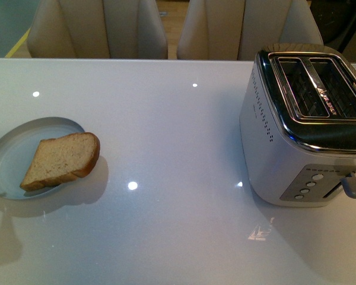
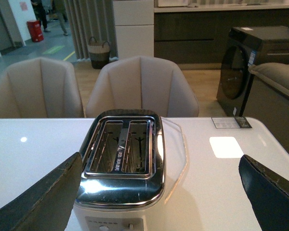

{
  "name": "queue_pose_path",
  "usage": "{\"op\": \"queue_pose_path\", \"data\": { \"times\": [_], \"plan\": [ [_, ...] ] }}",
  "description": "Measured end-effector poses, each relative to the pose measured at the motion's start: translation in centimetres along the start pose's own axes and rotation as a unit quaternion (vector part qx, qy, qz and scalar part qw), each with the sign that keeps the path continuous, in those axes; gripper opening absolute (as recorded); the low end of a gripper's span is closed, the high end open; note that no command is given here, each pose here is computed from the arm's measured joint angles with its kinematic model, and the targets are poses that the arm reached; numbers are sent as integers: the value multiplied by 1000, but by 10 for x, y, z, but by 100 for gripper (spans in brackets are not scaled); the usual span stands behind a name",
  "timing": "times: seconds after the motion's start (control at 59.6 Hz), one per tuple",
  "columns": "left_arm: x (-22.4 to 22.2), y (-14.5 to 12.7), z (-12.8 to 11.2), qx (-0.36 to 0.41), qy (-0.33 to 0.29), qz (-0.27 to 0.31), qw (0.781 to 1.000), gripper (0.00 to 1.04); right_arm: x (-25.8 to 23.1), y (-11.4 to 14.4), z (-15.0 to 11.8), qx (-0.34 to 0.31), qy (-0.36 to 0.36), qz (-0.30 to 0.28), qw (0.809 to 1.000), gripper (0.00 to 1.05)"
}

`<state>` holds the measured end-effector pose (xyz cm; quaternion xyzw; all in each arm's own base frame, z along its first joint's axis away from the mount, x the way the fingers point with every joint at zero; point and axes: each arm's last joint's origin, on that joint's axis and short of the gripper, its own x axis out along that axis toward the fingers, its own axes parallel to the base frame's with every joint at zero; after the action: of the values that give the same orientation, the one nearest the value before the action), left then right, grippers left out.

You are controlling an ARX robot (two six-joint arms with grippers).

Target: Left arm holds plate, right arm toasts bread

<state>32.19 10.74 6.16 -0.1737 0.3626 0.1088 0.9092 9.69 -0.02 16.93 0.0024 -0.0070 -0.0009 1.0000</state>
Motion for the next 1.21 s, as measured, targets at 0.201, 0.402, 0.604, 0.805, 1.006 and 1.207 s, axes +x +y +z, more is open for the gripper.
{"op": "queue_pose_path", "data": {
  "times": [0.201,0.402,0.604,0.805,1.006,1.207],
  "plan": [
    [38,-5,-10,3,33,20,999,97,0,0,0,0,0,0,1000,96],
    [65,-5,-20,8,61,37,997,97,0,0,0,0,0,0,1000,96],
    [82,-3,-29,6,78,45,996,97,0,0,0,0,0,0,1000,96],
    [94,-5,-42,7,98,48,994,97,0,0,0,0,0,0,1000,96],
    [99,-7,-45,9,102,51,994,89,0,0,0,0,0,0,1000,96],
    [100,-6,-46,6,104,52,993,54,0,0,0,0,0,0,1000,96]
  ]
}}
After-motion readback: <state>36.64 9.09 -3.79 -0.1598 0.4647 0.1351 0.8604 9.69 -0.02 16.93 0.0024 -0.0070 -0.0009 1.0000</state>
